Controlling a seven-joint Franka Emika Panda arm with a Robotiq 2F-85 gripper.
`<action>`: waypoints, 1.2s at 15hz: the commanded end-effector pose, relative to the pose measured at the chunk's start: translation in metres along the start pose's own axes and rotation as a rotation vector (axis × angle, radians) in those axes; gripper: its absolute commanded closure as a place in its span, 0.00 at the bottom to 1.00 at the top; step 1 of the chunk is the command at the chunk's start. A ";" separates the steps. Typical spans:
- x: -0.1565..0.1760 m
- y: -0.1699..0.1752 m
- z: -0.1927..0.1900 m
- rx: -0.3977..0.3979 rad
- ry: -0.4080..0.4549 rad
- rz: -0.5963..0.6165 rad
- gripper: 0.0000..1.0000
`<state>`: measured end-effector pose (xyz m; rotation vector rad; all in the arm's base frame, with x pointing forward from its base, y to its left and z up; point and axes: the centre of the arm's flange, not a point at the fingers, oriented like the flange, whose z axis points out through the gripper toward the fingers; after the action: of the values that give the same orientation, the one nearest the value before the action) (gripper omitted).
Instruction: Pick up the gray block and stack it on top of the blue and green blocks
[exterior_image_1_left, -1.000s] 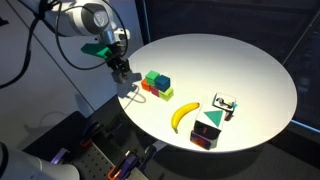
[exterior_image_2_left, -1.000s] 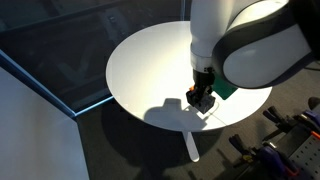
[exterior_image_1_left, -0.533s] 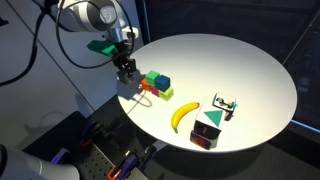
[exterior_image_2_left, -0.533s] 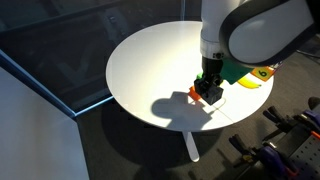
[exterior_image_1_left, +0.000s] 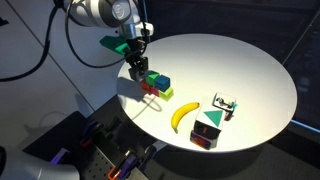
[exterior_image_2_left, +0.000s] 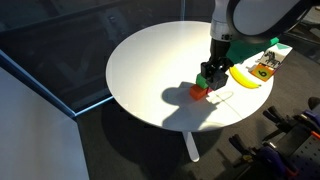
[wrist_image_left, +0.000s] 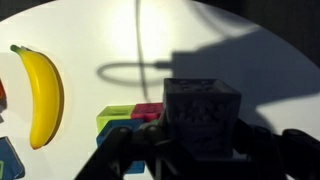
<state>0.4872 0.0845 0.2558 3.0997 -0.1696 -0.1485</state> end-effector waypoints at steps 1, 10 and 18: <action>0.017 0.013 -0.015 0.019 0.042 -0.004 0.74; 0.044 0.030 -0.013 -0.020 0.091 -0.083 0.74; 0.059 0.047 -0.001 -0.008 0.102 -0.089 0.74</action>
<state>0.5279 0.0385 0.2548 3.0885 -0.0483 -0.0132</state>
